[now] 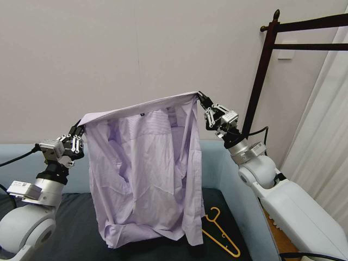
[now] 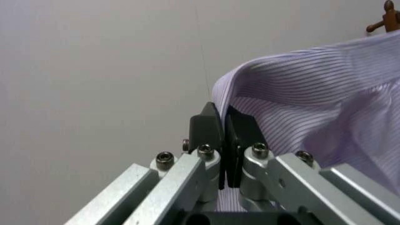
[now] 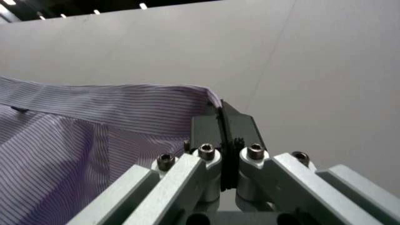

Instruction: Pick up the clothes from the sofa and hang them on the clothes hanger.

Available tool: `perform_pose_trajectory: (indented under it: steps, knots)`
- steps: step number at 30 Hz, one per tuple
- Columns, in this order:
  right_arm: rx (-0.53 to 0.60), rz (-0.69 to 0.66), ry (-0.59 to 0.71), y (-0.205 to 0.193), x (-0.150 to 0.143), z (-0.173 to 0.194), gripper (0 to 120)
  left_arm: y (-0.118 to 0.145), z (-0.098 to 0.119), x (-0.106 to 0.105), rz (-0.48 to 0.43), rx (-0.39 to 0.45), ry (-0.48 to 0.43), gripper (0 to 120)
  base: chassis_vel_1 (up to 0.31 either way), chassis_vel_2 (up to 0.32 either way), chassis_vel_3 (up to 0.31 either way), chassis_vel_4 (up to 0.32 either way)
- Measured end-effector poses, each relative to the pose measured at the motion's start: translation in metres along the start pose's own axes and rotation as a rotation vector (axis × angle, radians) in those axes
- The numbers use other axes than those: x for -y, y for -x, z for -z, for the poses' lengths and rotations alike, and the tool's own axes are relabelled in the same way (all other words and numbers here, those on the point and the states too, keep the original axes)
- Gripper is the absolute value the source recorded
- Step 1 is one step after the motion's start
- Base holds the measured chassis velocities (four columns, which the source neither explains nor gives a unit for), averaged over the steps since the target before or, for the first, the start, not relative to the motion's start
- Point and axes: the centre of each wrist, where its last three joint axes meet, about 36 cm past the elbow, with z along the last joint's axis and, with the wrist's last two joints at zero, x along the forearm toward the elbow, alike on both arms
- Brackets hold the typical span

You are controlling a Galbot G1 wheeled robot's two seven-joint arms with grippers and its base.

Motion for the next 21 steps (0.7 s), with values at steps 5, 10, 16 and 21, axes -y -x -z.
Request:
perform_pose_trajectory:
  steps: [5, 10, 16, 21]
  knots:
    - [0.015, 0.07, 0.018, 0.002, 0.007, 0.005, 0, 0.017, 0.022, -0.007, 0.026, 0.024, 0.043, 0, 0.0, 0.0, 0.0, 0.0]
    - [0.054, 0.058, 0.179, 0.015, -0.01, 0.028, 0, 0.021, 0.062, 0.009, 0.064, 0.033, 0.005, 0, 0.0, 0.0, 0.0, 0.0]
    - [0.05, 0.008, 0.488, 0.019, -0.062, 0.055, 0, -0.001, 0.088, 0.048, 0.082, 0.001, -0.153, 0, 0.0, 0.0, 0.0, 0.0]
    - [0.049, -0.022, 0.599, 0.023, -0.077, 0.06, 0, -0.011, 0.085, 0.058, 0.092, -0.023, -0.277, 0, 0.0, 0.0, 0.0, 0.0]
